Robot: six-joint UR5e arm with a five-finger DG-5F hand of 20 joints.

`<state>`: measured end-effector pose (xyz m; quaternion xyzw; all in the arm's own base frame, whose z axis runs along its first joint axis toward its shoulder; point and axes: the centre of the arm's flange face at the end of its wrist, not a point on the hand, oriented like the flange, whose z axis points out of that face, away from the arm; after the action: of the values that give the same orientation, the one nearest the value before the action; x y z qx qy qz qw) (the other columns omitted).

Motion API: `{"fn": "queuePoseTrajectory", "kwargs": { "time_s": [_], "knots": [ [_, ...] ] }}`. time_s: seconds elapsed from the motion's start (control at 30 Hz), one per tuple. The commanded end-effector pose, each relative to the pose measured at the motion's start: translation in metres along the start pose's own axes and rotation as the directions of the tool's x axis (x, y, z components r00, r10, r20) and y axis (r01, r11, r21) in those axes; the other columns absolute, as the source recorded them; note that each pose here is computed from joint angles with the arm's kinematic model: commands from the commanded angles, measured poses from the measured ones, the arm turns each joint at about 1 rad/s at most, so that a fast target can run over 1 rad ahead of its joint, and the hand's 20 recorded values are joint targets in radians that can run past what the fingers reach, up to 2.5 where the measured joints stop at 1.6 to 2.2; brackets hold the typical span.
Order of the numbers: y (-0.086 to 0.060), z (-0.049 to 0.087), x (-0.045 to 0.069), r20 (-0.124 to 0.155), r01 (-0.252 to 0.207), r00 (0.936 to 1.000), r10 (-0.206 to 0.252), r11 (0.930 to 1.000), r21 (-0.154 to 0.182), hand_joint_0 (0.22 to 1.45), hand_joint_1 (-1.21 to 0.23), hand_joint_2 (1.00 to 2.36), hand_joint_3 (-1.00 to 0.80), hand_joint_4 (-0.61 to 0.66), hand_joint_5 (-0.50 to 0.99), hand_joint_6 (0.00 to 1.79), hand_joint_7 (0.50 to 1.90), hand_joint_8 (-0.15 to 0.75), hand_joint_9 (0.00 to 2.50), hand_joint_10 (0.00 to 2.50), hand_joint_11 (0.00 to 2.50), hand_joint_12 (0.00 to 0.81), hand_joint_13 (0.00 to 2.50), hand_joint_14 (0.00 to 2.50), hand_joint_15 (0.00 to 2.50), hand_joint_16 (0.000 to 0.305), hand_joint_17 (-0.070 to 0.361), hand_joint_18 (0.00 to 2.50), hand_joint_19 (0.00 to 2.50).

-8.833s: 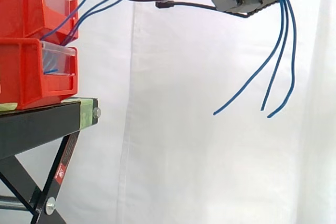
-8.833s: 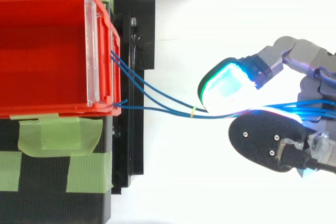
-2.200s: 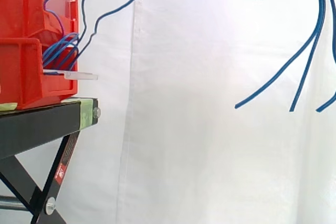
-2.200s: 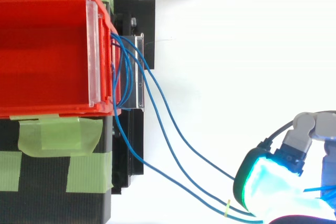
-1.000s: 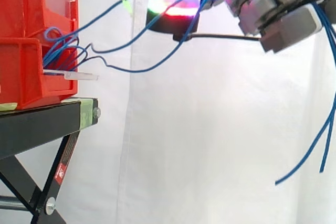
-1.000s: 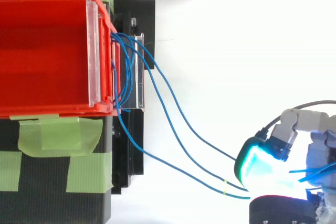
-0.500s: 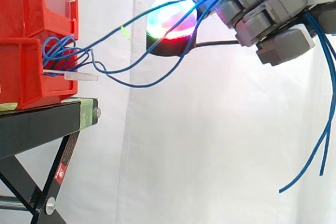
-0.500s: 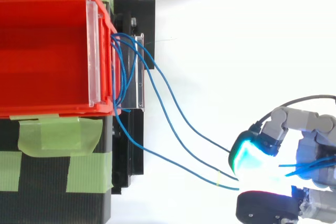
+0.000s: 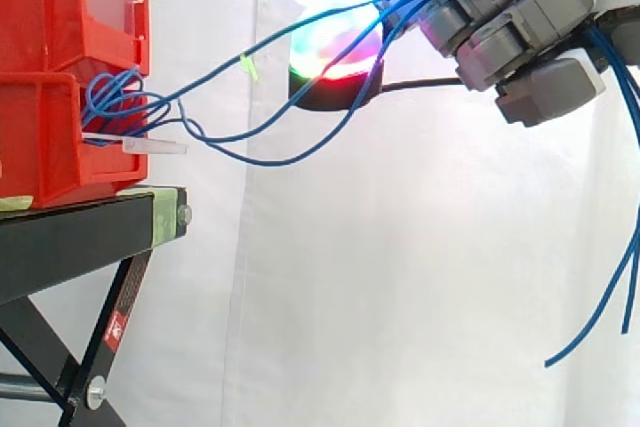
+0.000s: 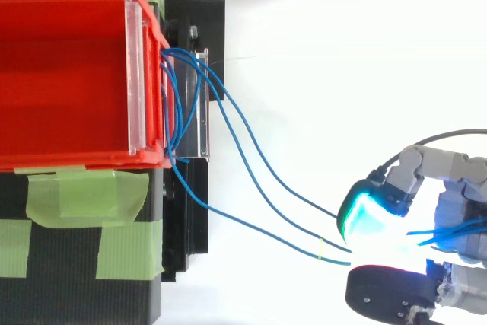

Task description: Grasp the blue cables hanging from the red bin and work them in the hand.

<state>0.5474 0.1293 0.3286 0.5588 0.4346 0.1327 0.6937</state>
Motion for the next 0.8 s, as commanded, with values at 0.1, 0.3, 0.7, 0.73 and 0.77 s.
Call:
{"fn": "queuePoseTrajectory", "kwargs": {
  "time_s": [0.1,0.3,0.7,0.73,0.77],
  "knots": [
    [-0.001,-0.0019,-0.0017,-0.008,0.03,0.9995,-0.03,0.9995,0.003,0.91,-0.64,1.02,-0.39,0.28,0.31,0.87,1.3,0.461,0.58,2.5,2.5,0.476,0.93,2.5,1.33,0.053,0.12,1.55,1.28],
    [-0.0013,-0.0033,-0.0004,-0.012,0.035,0.9993,-0.035,0.9994,0.001,0.91,-0.64,1.02,-0.39,0.28,0.3,0.87,1.3,0.462,0.58,2.5,2.5,0.475,0.93,2.5,1.33,0.053,0.119,1.55,1.28],
    [-0.0006,-0.0034,-0.0008,-0.014,0.033,0.9994,-0.033,0.9994,0.0,0.91,-0.64,1.02,-0.39,0.28,0.3,0.89,1.28,0.461,0.58,2.5,2.5,0.476,0.93,2.5,1.33,0.053,0.119,1.55,1.28],
    [-0.0006,-0.0034,-0.0008,-0.014,0.035,0.9993,-0.035,0.9994,0.0,0.91,-0.64,1.02,-0.39,0.28,0.3,0.89,1.28,0.46,0.58,2.5,2.5,0.476,0.93,2.5,1.33,0.053,0.12,1.55,1.28],
    [-0.0006,-0.0034,-0.0008,-0.014,0.033,0.9994,-0.033,0.9994,0.0,0.91,-0.64,1.02,-0.39,0.28,0.3,0.88,1.29,0.461,0.58,2.5,2.5,0.476,0.93,2.5,1.34,0.053,0.119,1.55,1.28]
  ]
}}
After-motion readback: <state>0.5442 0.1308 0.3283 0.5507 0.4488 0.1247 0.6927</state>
